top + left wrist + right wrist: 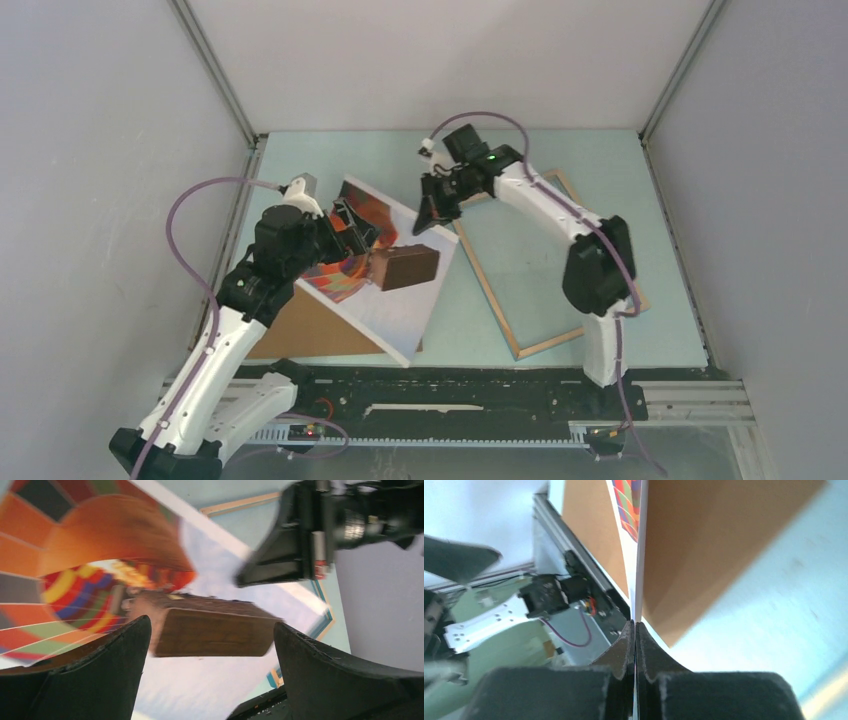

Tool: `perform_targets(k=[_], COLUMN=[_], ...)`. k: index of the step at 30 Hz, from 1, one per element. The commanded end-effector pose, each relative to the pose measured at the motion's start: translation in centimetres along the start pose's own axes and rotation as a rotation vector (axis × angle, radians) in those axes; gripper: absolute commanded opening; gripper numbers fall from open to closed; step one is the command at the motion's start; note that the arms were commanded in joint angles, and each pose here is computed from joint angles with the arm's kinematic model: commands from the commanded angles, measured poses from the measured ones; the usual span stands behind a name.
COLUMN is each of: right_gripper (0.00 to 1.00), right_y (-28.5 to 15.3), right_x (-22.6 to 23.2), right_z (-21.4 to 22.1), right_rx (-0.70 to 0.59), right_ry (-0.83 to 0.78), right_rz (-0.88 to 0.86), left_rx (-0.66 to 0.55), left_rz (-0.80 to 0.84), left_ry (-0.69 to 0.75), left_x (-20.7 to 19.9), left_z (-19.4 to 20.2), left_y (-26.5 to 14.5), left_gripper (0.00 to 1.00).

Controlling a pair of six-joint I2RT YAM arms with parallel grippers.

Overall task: Put the photo into the frame
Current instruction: Pick up the photo at the center of the board, then turn over the photo from the photo frame.

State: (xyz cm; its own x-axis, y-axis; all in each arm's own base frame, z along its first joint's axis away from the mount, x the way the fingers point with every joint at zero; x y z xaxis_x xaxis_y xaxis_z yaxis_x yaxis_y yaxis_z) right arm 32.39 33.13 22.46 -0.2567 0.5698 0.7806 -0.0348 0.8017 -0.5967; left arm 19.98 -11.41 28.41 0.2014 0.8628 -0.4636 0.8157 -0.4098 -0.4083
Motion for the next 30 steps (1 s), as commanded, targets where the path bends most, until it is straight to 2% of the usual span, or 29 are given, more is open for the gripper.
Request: perform_targets(k=[1, 6, 9, 14, 16, 20, 23, 26, 30], right_gripper=[0.0, 0.0, 0.0, 0.0, 0.0, 0.0, 0.0, 0.0, 0.0], right_y=[-9.2, -20.6, -26.3, -32.5, -33.4, -30.1, -24.1, -19.4, -14.1], right_x=[-2.3, -4.0, -3.9, -1.7, -1.1, -1.0, -3.1, -5.4, -6.9], right_z=[3.4, 6.9, 8.7, 10.4, 10.9, 11.4, 11.5, 11.8, 12.3], right_rx=[-0.079, -0.273, -0.458, -0.679, -0.679, -0.52, -0.33, -0.189, -0.111], right_ry=[-0.047, -0.017, -0.026, -0.114, -0.191, -0.424, -0.58, -0.64, -0.696], right_rz=[0.301, 0.503, 0.683, 0.958, 1.024, 1.035, 1.094, 1.202, 1.181], left_rx=[-0.011, 0.016, 0.029, 0.076, 0.085, 0.09, 0.094, 0.093, 0.087], left_rz=[0.02, 0.088, 0.123, 0.164, 0.168, 0.15, 0.139, 0.127, 0.084], left_ry=[0.039, 0.007, -0.008, -0.012, -0.004, 0.008, 0.006, 0.012, 0.032], left_x=[-0.5, -0.8, -0.9, -1.0, -1.0, -0.7, -0.4, -0.2, 0.2], left_z=[-0.8, 0.4, 1.0, 2.0, 2.2, 2.5, 2.7, 2.8, 2.6], left_y=[-1.3, -1.0, -0.9, -0.9, -1.1, -1.3, -1.2, -1.2, -1.0], left_gripper=[1.0, 1.0, 1.0, 1.0, 1.0, 1.0, 1.0, 1.0, 1.0])
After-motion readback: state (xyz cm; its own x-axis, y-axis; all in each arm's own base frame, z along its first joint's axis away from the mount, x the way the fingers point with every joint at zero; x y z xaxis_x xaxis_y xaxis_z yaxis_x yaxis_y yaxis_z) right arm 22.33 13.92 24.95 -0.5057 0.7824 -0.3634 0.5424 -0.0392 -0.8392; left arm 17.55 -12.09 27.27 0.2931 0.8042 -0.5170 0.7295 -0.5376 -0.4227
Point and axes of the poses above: each gripper's point midway between its finger pads, its own y axis out along the fingers, its own x axis along the line the jaws close on, z = x × y, the point moved 7 cm from there along -y, back along the fingers, and after that the axes turned 7 degrees about y, right-handed, at the moved point
